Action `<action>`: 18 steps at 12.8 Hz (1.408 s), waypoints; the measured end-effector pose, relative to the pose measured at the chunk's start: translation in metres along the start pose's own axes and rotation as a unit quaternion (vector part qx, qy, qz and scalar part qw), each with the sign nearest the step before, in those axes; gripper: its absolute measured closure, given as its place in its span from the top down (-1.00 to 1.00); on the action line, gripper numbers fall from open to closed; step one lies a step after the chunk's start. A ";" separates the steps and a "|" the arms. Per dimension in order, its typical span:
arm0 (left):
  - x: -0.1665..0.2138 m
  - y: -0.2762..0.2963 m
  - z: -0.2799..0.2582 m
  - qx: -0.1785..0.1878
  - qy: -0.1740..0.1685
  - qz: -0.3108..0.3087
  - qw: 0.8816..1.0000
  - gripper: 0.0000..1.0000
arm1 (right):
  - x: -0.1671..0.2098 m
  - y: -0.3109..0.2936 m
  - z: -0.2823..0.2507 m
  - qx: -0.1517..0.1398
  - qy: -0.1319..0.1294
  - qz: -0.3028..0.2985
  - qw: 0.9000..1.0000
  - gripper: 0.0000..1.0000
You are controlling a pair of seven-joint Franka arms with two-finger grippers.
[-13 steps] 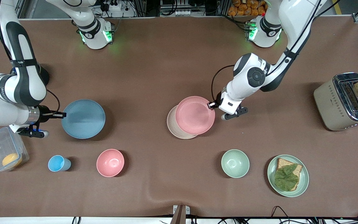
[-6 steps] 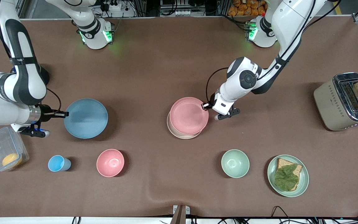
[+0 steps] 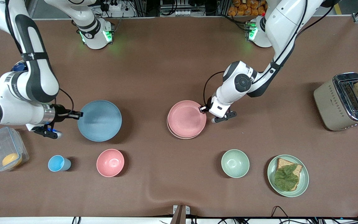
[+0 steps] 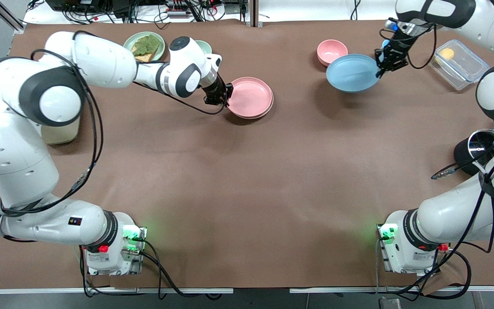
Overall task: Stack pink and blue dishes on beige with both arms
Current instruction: 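Release the pink plate with the left gripper while the right gripper lifts blue, then carry the blue plate onto the pink plate with the right gripper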
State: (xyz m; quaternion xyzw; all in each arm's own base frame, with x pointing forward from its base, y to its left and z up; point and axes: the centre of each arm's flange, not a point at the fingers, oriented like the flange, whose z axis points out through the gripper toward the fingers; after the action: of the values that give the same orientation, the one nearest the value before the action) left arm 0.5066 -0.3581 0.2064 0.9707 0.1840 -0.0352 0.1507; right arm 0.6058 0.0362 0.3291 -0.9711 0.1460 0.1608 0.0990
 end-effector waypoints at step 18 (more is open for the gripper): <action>0.131 -0.080 -0.318 0.123 0.101 0.023 0.987 1.00 | -0.040 -0.102 0.005 0.063 -0.008 0.019 0.998 -0.93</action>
State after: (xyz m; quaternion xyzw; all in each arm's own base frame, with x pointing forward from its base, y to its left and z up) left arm 0.6029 -0.1447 0.4702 0.9844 0.1700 0.0445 0.0118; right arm 0.6007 0.1432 0.3526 -0.9587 0.1730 0.1613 0.1582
